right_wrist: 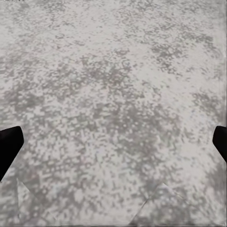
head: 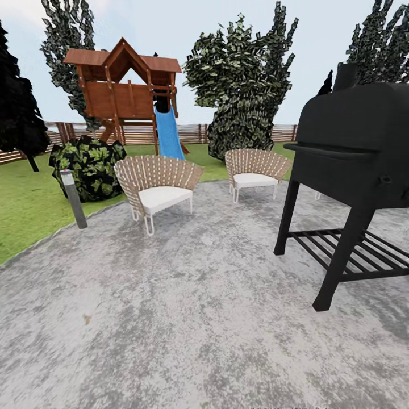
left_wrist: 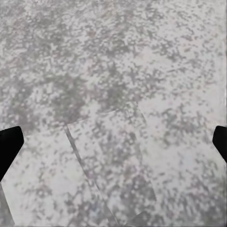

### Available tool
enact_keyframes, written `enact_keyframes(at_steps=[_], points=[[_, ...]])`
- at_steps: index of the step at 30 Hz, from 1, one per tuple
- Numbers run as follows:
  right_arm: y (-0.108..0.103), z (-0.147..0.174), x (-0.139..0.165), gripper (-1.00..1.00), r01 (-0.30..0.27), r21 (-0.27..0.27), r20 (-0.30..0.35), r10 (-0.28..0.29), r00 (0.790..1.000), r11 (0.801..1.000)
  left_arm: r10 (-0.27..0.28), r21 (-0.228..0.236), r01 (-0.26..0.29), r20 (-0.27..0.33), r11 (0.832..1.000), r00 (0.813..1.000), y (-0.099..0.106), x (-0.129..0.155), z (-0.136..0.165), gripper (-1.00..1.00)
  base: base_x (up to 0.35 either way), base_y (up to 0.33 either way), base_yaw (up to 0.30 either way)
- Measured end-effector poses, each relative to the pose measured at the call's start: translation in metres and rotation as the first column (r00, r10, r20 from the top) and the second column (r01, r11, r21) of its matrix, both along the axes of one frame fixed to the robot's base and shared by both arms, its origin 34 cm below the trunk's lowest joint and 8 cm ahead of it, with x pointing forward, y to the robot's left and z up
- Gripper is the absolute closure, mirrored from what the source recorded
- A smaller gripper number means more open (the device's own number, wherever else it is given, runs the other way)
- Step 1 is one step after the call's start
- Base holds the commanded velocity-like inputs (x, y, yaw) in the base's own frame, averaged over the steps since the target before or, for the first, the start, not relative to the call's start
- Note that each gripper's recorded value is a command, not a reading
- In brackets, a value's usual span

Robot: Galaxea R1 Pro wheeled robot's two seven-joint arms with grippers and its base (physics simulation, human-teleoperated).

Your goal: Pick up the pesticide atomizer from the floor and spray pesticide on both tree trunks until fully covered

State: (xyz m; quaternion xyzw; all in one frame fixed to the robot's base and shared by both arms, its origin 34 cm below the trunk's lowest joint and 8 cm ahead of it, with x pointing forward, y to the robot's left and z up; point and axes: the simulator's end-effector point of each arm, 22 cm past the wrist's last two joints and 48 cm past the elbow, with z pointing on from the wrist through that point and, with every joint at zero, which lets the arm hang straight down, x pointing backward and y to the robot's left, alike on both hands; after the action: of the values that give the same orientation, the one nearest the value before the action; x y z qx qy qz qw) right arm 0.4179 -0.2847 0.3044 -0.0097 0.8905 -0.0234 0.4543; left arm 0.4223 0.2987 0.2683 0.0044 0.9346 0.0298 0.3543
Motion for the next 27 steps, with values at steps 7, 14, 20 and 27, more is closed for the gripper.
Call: enact_keyframes(at_steps=[7,14,20,27], points=[[-0.0002,0.0011,0.0009,-1.0,0.001,0.0,0.003,-0.001,1.0,1.0,0.0,0.0,0.0,0.003,1.0,1.0,0.0,0.001,0.001,-1.0,0.0,0.0,-0.288],[-0.0003,0.0011,0.0009,-1.0,0.001,0.0,0.004,-0.001,1.0,1.0,-0.001,0.0,0.001,0.004,1.0,1.0,-0.0002,0.0013,0.0012,-1.0,0.0,0.0,-0.298],[-0.0004,0.0012,0.001,-1.0,0.001,0.0,0.004,-0.001,1.0,1.0,-0.01,0.002,0.01,0.005,1.0,1.0,-0.0013,0.0019,0.0015,-1.0,0.0,0.0,-0.3],[-0.0006,0.0016,0.0014,-1.0,0.002,0.0,0.005,-0.002,1.0,1.0,-0.01,0.0,0.01,0.004,1.0,1.0,-0.0026,0.0014,0.0012,-1.0,0.0,0.0,-0.3]])
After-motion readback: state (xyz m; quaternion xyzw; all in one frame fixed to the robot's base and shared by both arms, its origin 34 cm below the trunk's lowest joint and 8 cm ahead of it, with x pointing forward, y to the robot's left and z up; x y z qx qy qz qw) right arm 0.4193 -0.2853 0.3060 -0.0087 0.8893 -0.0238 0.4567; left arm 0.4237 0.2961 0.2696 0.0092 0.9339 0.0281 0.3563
